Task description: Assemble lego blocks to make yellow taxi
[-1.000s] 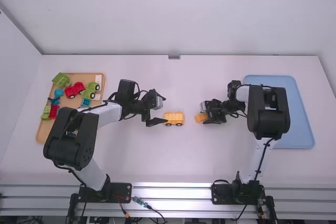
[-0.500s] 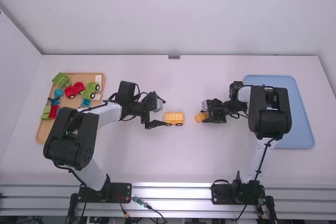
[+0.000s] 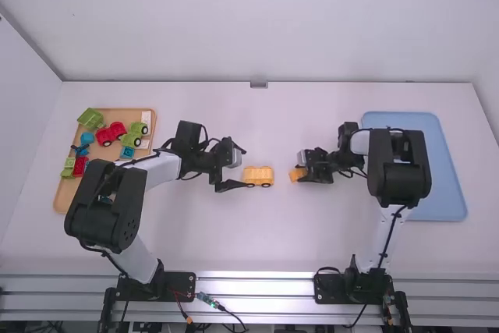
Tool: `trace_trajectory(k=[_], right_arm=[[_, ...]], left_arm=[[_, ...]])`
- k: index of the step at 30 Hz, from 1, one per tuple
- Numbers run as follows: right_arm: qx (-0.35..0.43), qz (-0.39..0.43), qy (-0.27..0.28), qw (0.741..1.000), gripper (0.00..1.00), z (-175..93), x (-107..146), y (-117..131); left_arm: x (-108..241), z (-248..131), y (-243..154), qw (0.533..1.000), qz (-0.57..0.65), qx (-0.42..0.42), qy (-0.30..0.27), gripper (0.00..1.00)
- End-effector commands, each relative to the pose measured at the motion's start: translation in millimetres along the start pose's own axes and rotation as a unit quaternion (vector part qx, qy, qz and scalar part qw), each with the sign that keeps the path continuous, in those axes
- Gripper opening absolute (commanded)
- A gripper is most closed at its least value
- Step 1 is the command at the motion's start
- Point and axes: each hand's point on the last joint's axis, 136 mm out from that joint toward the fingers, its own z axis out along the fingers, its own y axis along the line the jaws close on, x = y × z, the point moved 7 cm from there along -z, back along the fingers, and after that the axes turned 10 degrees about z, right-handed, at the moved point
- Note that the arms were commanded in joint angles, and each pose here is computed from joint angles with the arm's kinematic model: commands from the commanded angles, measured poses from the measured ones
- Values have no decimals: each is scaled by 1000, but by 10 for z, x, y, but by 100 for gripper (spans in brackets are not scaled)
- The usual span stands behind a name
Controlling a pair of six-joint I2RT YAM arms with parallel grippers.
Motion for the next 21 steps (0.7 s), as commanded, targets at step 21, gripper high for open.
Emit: trace_trajectory(k=[21], right_arm=[[3,31,-58,998,38,26,51,103]], left_arm=[[-29,23,-39,1000,5,8,-10,99]])
